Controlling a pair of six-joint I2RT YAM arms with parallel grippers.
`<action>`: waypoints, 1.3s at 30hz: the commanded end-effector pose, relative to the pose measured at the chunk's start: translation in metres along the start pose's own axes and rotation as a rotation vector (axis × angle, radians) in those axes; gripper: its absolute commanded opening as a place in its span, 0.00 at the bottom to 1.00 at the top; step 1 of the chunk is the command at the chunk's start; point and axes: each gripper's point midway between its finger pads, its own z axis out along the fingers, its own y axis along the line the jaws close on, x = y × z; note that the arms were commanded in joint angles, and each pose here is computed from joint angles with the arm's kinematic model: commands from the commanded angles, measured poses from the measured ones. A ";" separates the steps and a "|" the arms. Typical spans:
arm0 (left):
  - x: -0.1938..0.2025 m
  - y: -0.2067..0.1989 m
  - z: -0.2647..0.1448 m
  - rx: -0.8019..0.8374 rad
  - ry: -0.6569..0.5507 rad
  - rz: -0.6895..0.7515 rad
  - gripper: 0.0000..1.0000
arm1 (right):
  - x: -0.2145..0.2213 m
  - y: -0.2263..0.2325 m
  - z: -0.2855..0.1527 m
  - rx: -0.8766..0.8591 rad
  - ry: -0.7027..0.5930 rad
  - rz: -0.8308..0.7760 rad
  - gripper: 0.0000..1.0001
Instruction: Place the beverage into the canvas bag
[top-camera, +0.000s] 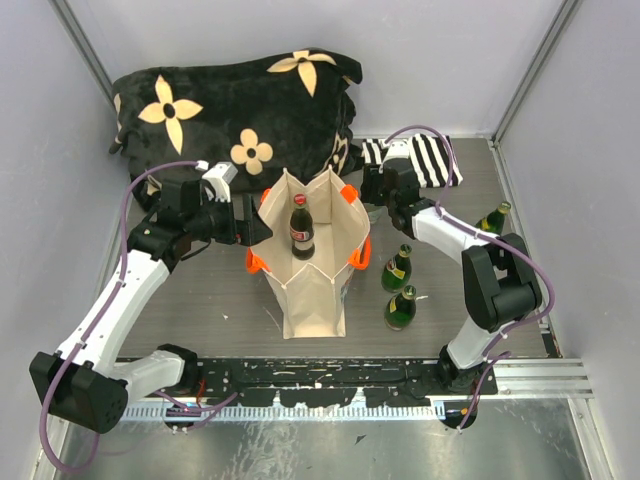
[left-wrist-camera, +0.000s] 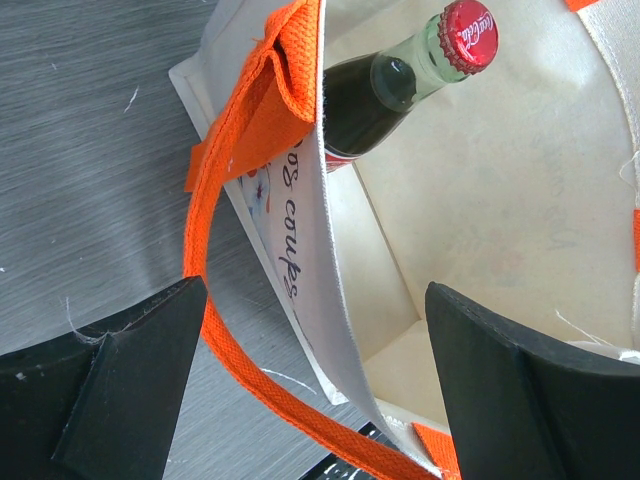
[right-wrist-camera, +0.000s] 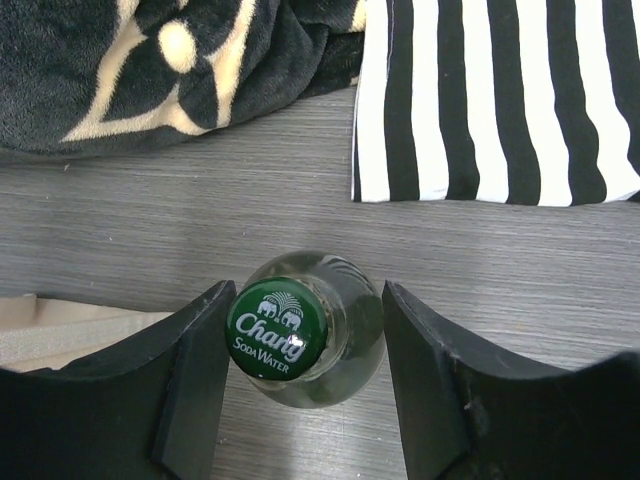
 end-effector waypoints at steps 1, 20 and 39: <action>-0.005 -0.004 -0.002 0.019 -0.009 0.012 0.98 | -0.034 0.008 -0.002 -0.025 -0.118 0.002 0.37; -0.005 -0.006 -0.001 0.030 0.003 0.009 0.98 | -0.043 0.015 0.006 -0.056 -0.147 -0.009 0.69; -0.004 -0.006 0.000 0.029 0.017 0.004 0.98 | -0.049 0.011 -0.003 -0.040 -0.169 -0.020 0.01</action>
